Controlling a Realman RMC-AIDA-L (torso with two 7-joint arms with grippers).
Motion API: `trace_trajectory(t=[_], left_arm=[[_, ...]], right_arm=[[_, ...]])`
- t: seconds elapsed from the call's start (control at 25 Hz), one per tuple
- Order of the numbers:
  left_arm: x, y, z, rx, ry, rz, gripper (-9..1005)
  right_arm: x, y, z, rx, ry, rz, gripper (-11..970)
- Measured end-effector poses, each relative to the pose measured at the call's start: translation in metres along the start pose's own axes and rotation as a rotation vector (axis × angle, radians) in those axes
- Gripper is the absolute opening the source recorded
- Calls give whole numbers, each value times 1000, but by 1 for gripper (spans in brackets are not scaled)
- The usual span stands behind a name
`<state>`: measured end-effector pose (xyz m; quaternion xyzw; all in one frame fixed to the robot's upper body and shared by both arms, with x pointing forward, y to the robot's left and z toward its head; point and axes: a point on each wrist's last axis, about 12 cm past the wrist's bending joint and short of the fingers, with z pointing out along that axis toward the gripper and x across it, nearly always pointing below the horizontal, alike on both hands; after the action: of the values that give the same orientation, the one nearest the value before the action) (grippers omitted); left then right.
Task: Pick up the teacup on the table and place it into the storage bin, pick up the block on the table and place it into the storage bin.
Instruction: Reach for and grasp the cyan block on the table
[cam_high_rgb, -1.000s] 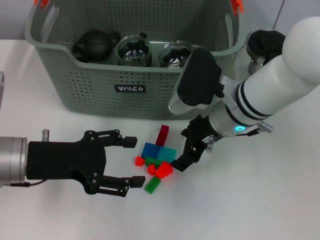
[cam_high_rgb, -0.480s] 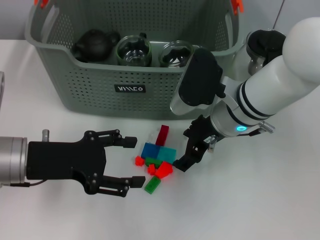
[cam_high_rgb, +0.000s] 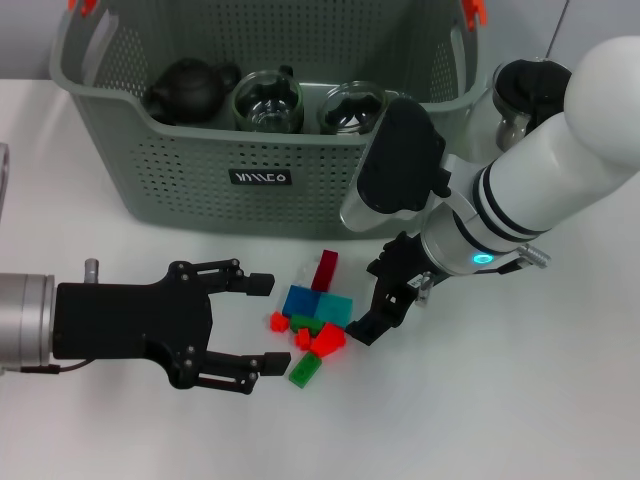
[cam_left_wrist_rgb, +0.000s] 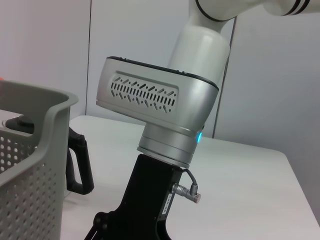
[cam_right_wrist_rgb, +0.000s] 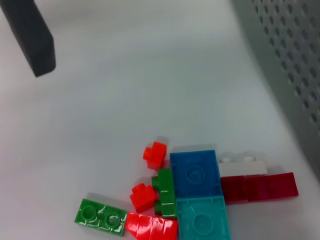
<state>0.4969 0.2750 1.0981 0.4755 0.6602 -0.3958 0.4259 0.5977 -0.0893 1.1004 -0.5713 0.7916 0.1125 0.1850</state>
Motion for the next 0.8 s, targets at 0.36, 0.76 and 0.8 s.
trace_trajectory(t=[0.36,0.76,0.8], left_arm=[[0,0,0,0,0,0,875],[0,0,0,0,0,0,875],[0,0,0,0,0,0,875]], right_arm=[[1,0,1,2,3,5,944],[0,0,2,9,2,5,945],[0,0,2,10,2,5,945]])
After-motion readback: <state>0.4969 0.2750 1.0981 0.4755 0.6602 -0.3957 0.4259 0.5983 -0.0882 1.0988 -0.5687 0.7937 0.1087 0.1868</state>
